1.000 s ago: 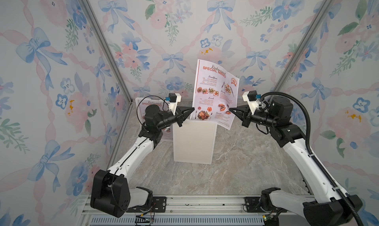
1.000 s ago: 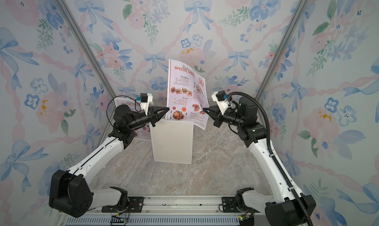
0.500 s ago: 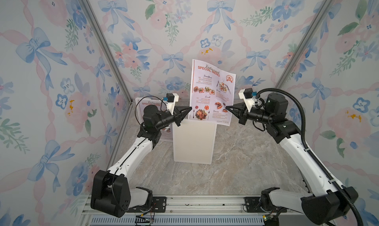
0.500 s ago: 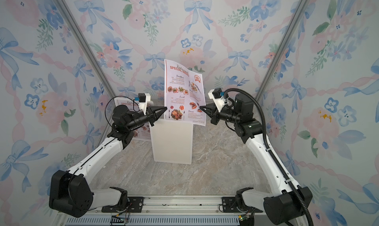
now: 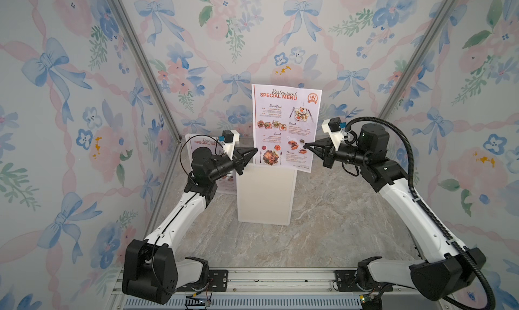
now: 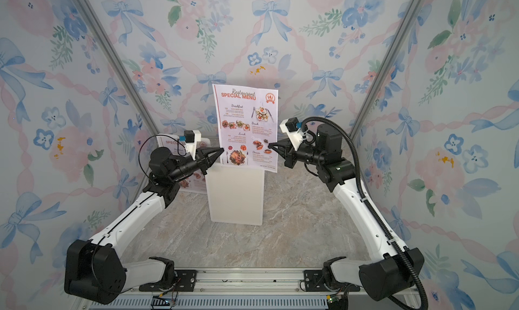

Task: Insert the menus into the narrow rack
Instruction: Insert the menu into the narrow rack.

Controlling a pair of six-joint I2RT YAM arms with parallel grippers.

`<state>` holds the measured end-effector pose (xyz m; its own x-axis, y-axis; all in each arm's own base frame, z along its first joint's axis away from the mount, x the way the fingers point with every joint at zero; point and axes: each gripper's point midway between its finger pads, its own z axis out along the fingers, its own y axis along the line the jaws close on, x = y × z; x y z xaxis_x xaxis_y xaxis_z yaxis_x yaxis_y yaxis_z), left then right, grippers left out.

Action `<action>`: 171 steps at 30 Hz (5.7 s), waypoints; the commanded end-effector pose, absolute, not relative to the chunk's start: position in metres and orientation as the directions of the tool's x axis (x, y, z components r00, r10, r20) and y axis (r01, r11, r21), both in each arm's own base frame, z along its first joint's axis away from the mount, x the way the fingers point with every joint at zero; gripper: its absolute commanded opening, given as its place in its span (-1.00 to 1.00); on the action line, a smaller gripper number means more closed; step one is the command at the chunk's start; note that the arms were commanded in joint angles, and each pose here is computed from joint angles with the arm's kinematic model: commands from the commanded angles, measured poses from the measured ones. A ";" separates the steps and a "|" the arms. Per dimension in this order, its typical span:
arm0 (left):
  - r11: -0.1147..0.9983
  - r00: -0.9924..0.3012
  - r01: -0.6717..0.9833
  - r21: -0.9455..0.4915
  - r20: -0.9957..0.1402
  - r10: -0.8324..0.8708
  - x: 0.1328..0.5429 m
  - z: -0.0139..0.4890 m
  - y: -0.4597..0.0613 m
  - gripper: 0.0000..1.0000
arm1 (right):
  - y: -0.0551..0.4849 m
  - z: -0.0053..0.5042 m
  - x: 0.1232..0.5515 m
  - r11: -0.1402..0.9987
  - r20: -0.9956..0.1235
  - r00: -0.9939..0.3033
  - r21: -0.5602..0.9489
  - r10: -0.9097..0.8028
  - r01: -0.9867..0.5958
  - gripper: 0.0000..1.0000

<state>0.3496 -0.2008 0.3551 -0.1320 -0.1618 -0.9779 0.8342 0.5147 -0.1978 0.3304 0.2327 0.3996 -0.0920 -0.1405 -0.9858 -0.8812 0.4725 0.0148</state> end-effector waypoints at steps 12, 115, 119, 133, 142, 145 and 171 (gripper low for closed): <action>0.572 -0.072 0.806 -0.152 -0.984 -0.160 0.350 0.361 -0.177 -1.00 | 0.243 0.402 0.336 0.453 -0.986 -0.073 -0.004 -0.152 -0.891 -1.00; 0.622 -0.053 0.772 -0.132 -0.988 -0.143 0.334 0.345 -0.144 -0.73 | 0.275 0.394 0.347 0.453 -0.993 -0.069 0.019 -0.094 -0.891 -0.17; 0.597 -0.059 0.791 -0.135 -0.988 -0.146 0.335 0.351 -0.147 -0.34 | 0.280 0.396 0.344 0.428 -0.994 -0.072 0.028 -0.086 -0.903 -0.40; 0.578 -0.068 0.803 -0.143 -0.986 -0.150 0.348 0.358 -0.155 -0.31 | 0.275 0.388 0.322 0.431 -0.990 -0.062 0.002 -0.124 -0.902 -0.88; 0.566 -0.041 0.815 -0.122 -0.987 -0.153 0.356 0.376 -0.161 -0.21 | 0.274 0.376 0.317 0.435 -0.987 -0.073 0.002 -0.146 -0.900 -0.61; 0.552 -0.037 0.826 -0.115 -0.988 -0.150 0.356 0.379 -0.164 -0.23 | 0.274 0.379 0.322 0.438 -0.986 -0.070 -0.003 -0.150 -0.899 -0.40; 0.569 0.009 0.818 -0.085 -0.987 -0.161 0.356 0.398 -0.164 -0.26 | 0.279 0.375 0.319 0.425 -0.979 -0.082 -0.006 -0.188 -0.905 -0.76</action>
